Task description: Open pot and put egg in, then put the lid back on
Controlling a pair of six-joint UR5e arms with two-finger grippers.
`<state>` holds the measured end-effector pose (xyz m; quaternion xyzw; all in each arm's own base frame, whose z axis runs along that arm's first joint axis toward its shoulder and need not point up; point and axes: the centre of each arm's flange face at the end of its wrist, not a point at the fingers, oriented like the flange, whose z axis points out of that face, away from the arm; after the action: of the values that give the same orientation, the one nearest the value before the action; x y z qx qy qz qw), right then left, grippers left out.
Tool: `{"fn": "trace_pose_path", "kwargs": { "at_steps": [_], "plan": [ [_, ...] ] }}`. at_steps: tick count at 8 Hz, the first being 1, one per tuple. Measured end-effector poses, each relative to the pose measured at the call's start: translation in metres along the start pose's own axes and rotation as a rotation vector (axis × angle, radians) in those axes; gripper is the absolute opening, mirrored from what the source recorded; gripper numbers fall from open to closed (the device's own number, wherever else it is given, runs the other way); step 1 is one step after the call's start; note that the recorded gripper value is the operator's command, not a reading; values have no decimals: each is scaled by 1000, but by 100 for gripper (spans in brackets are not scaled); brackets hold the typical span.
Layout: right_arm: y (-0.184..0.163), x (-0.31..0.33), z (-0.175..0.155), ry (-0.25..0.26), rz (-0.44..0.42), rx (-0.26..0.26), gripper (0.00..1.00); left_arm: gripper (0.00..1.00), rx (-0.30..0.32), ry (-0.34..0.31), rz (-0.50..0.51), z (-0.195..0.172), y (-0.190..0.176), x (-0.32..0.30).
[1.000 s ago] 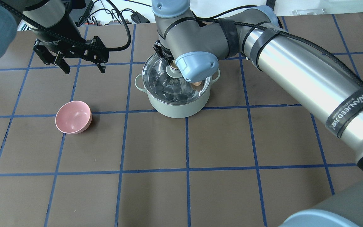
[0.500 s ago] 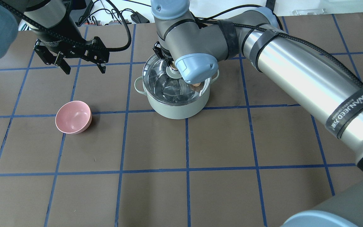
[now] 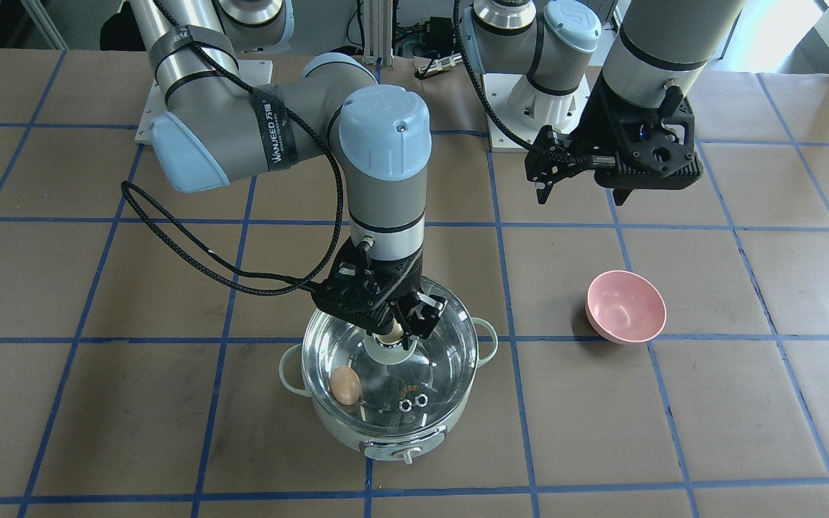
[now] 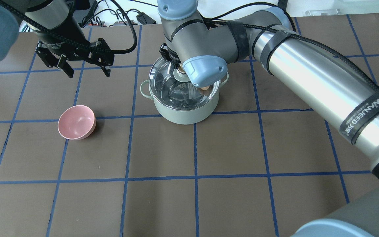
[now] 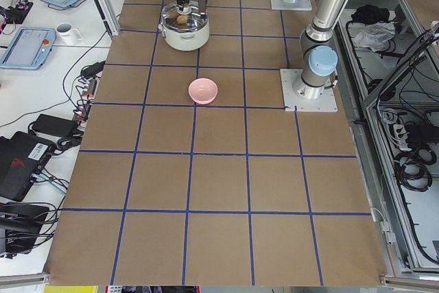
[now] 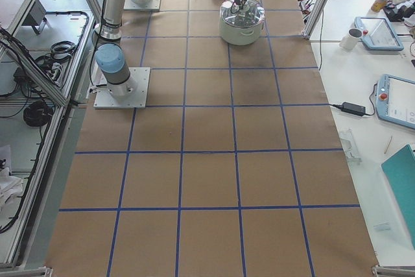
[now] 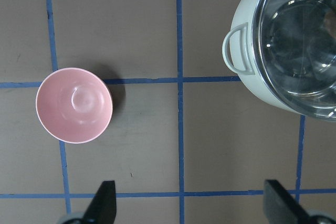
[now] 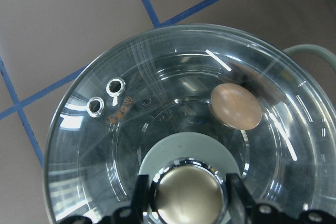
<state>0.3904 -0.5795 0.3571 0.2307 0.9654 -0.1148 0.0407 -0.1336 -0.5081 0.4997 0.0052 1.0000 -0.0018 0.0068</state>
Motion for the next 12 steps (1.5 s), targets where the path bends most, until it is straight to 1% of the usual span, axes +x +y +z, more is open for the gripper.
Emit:
{"fn": "trace_pose_path", "kwargs": {
  "at_steps": [1,4,5,6,7,9,10,12],
  "plan": [
    [0,0,0,0,-4,0,100,100,-1,0,0,0,0,0],
    [-2,0,-1,-4,-10,0,100,100,1,2,-1,0,-1,0],
    [-8,4,-9,-13,-36,4,100,100,3,2,-1,0,-1,-1],
    [-21,15,-20,-13,-85,6,100,100,3,1,0,0,-1,-1],
    [-39,34,-33,0,-140,-10,100,100,3,1,1,0,-1,-1],
    [-82,91,-67,28,-261,-66,100,100,2,1,2,0,-1,-1],
    [-95,119,-84,35,-297,-91,100,100,2,1,3,0,-1,-1],
    [-104,162,-116,60,-362,-144,100,100,2,2,3,0,-1,-1]
  ]
}}
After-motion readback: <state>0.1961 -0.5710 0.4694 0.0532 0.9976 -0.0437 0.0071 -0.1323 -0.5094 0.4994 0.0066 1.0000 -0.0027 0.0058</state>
